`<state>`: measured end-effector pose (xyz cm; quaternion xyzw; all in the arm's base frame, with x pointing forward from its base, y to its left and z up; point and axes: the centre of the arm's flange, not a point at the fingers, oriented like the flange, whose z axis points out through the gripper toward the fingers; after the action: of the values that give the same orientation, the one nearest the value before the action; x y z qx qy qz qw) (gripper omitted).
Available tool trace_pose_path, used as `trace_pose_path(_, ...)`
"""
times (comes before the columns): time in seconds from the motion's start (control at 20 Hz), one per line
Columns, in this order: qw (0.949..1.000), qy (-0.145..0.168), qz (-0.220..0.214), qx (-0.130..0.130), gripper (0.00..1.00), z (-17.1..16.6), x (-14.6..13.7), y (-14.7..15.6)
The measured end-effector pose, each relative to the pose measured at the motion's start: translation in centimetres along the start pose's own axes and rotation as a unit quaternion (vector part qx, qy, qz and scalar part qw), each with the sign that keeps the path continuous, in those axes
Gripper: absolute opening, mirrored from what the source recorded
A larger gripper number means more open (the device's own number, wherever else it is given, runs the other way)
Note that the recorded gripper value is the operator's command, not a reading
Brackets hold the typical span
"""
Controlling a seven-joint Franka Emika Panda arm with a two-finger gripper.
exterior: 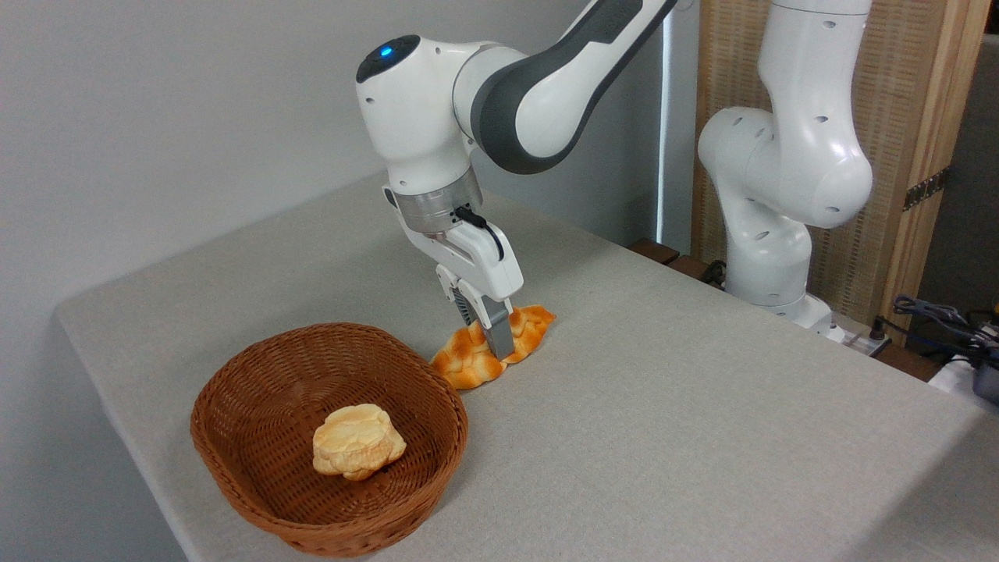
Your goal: Put bread into the basket
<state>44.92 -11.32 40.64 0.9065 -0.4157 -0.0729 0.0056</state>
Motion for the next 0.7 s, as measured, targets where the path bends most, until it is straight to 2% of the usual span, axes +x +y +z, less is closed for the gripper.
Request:
trace_pose_path(0.2, 1.0, 0.001, 0.0, 0.001, 0.04, -0.6, -0.1, 0.1)
trace_pose_path(0.4, 1.0, -0.003, 0.005, 0.001, 0.08, -4.4, -0.9, 1.3)
trace_pose_path(0.55, 0.9994, 0.026, 0.01, 0.021, 0.08, -8.7, -0.9, 2.0)
trace_pose_path(0.7, 0.9974, 0.064, 0.01, 0.031, 0.19, -12.2, 0.0, 1.9)
